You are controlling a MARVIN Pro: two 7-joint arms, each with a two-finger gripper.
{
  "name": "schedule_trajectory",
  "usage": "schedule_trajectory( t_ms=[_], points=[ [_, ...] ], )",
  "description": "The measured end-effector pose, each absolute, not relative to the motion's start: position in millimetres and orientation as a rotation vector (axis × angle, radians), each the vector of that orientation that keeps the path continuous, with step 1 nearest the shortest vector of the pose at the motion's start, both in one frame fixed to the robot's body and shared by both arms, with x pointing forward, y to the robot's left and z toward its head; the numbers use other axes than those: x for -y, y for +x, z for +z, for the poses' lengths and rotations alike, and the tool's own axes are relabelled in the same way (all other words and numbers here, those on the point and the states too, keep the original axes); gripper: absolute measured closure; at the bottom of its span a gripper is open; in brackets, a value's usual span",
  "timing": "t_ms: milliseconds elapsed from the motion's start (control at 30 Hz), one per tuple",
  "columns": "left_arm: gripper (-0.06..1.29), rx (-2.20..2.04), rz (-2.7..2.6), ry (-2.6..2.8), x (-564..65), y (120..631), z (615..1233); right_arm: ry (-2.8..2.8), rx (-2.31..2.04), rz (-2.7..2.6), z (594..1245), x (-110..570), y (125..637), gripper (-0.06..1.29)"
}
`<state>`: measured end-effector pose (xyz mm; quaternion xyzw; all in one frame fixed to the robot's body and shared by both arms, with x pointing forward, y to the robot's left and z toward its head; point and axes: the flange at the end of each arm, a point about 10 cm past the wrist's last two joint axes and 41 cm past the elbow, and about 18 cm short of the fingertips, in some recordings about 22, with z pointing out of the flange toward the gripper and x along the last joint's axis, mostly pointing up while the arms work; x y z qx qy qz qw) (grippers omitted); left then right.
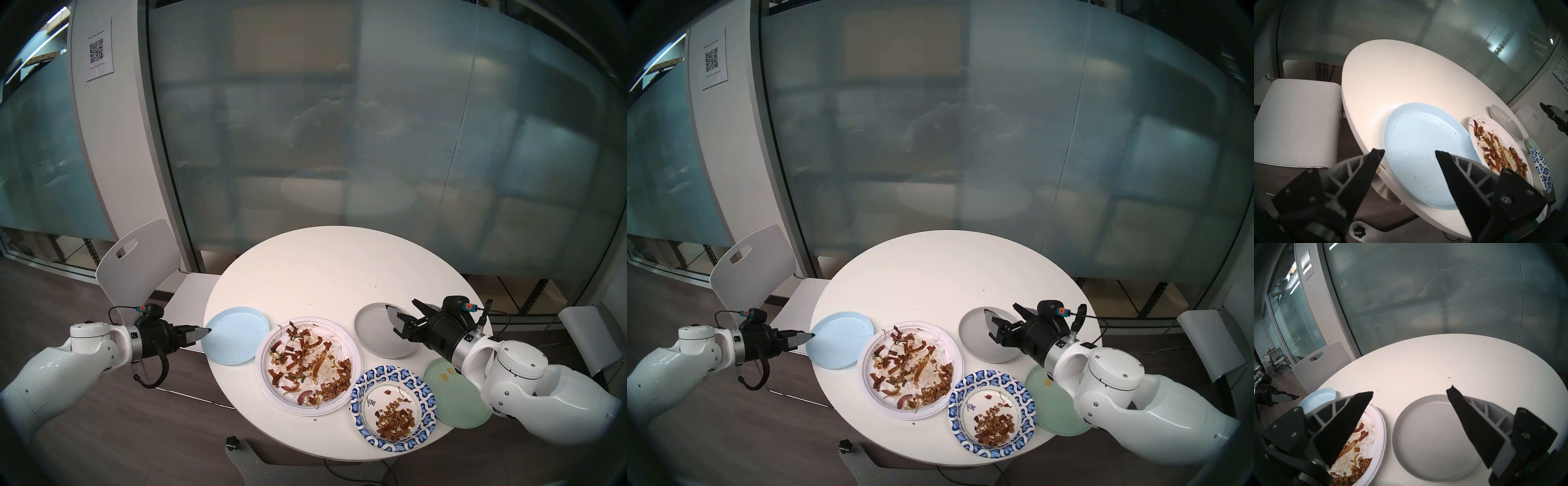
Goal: Stack the plates into one stack
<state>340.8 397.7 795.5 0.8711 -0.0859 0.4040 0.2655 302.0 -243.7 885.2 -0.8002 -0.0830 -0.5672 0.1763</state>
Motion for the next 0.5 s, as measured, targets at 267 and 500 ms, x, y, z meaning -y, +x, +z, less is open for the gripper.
schedule_trajectory(
  t_ms=[267,500],
  points=[
    [0.34,0.274,1.091,2.381,-393.5,339.9,787.5,-2.266,0.235,-1.606,885.1,243.7,301.9,-0.01],
    [0.37,0.303,1.113,2.410,-391.2,341.1,780.2,-2.266,0.235,-1.606,885.1,243.7,301.9,-0.01]
  ],
)
